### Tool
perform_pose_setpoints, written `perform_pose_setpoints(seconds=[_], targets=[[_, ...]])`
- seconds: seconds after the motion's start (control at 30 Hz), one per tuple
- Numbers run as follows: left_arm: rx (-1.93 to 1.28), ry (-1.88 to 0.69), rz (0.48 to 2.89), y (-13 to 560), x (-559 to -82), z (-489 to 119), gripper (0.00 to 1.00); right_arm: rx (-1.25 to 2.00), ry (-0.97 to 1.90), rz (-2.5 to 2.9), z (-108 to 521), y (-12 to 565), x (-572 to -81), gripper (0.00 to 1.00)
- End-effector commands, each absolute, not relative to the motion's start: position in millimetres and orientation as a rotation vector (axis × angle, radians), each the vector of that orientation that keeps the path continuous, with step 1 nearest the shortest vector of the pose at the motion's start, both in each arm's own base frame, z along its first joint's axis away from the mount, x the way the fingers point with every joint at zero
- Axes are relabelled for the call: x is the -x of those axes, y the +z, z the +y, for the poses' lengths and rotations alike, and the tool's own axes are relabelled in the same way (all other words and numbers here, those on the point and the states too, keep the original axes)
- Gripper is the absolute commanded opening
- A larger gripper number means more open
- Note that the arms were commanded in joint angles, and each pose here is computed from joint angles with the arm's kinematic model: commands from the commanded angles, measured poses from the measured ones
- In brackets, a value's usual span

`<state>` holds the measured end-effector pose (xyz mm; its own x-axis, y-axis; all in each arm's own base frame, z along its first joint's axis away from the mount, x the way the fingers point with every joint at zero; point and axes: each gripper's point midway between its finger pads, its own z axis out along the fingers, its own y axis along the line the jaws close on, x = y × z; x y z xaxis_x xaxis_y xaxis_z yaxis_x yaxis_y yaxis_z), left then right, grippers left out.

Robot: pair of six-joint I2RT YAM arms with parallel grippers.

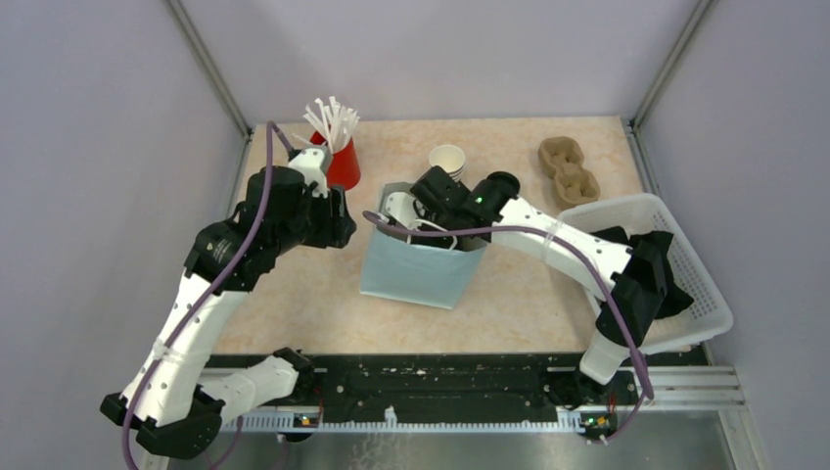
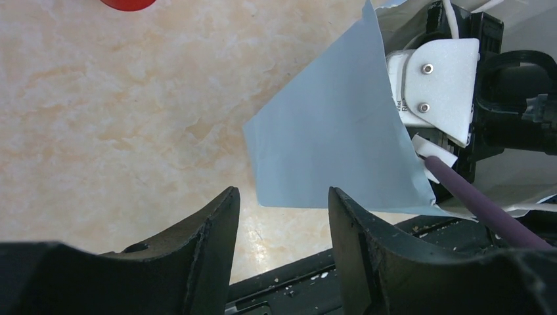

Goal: Pack the takeout coffee

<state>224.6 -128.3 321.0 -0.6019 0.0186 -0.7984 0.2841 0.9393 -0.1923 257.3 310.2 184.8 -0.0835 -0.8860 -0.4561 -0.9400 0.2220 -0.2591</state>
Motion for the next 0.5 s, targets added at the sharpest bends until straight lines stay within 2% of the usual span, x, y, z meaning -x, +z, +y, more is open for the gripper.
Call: perform_pose_setpoints(seconds=[0.0,0.3,0.4,0.47], targets=[[-0.156,-0.449,2.143,333.1,-228.3,-136.0,0.58,1.523,0.139,1.964,320.4,208.8,-260.6,0.97],[-0.031,-0.456,2.204,322.8,-222.2,-130.4,0.47,1.538,0.084,2.004,318.6,193.2,-261.4,0.86],[-0.026,-0.475,2.204,329.4,-226.3,-133.0,0.55,1.531,0.089,2.007,317.1,190.4,-259.8,0.85],[-0.021,-0.485,2.211,330.1,-230.5,-134.5,0.55,1.524,0.102,2.008,317.4,192.1,-258.2,0.84]])
